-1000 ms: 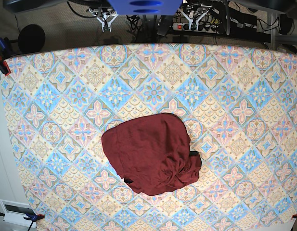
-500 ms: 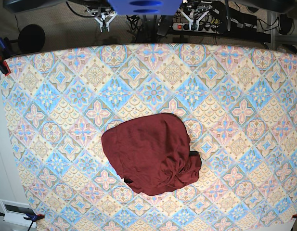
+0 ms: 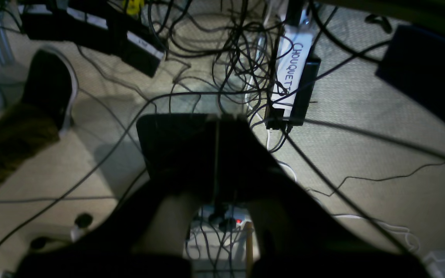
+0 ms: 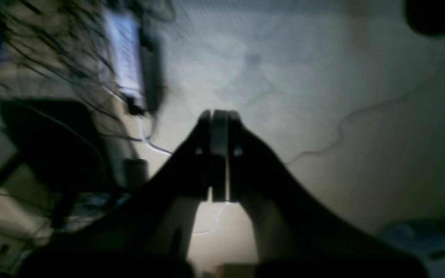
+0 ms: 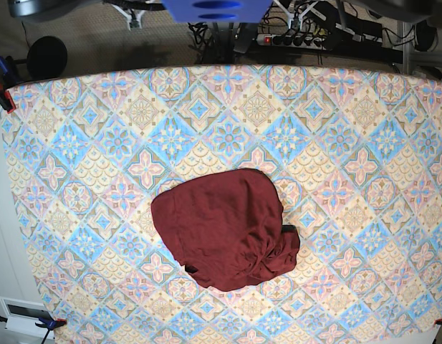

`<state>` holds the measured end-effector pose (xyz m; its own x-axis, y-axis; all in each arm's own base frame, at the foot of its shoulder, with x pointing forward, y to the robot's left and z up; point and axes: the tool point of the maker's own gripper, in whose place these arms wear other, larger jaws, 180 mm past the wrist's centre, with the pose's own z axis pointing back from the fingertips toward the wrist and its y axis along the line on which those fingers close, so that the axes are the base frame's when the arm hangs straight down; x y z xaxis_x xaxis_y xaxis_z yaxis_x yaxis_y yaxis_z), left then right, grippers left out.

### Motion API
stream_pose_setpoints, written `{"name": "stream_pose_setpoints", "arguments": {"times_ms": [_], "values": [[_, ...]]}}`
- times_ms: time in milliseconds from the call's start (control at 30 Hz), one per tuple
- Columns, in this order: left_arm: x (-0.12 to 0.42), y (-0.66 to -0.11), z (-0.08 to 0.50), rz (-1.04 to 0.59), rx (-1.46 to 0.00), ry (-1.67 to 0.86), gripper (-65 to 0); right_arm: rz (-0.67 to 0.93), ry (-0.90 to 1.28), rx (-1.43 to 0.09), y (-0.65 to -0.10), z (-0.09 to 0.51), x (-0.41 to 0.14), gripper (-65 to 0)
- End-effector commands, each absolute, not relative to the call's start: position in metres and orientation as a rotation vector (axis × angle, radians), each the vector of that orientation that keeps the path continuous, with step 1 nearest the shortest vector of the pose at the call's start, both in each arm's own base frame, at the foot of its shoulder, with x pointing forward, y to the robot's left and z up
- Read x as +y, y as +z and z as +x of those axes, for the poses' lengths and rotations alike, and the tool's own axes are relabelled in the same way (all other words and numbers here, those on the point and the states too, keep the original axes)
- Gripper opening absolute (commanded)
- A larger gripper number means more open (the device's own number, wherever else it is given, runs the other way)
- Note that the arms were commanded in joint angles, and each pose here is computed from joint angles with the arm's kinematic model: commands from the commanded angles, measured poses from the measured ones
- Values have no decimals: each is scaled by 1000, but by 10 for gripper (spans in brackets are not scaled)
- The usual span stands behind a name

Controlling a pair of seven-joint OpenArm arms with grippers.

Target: Layout the t-shirt on the table in an organized manner, then fold the t-shirt properly

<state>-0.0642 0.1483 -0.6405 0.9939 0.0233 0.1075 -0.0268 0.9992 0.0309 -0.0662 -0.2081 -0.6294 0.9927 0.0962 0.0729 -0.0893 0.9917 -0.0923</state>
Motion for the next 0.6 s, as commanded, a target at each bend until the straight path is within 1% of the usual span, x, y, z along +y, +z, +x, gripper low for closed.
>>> {"name": "stream_pose_setpoints", "arguments": {"times_ms": [0,200,267,467,567], "values": [[153,-636,-72,41,-113,23,-648,-114,103,-116,-624,-59,-223,-650],[179,-604,-74,71,-187,-20,-648,-131,148,-164,-600,-68,-237,-650],[179,-590,-69,67,-213,-26,-648,-132,157,-184,-591,-69,-239,-650],[186,-539,-48,32,-347,27,-648,-92,11,-262,-560,-68,-242,-650],[192,-512,-42,16,-398,26,-648,-77,5,-334,-537,-48,-251,-650]]}}
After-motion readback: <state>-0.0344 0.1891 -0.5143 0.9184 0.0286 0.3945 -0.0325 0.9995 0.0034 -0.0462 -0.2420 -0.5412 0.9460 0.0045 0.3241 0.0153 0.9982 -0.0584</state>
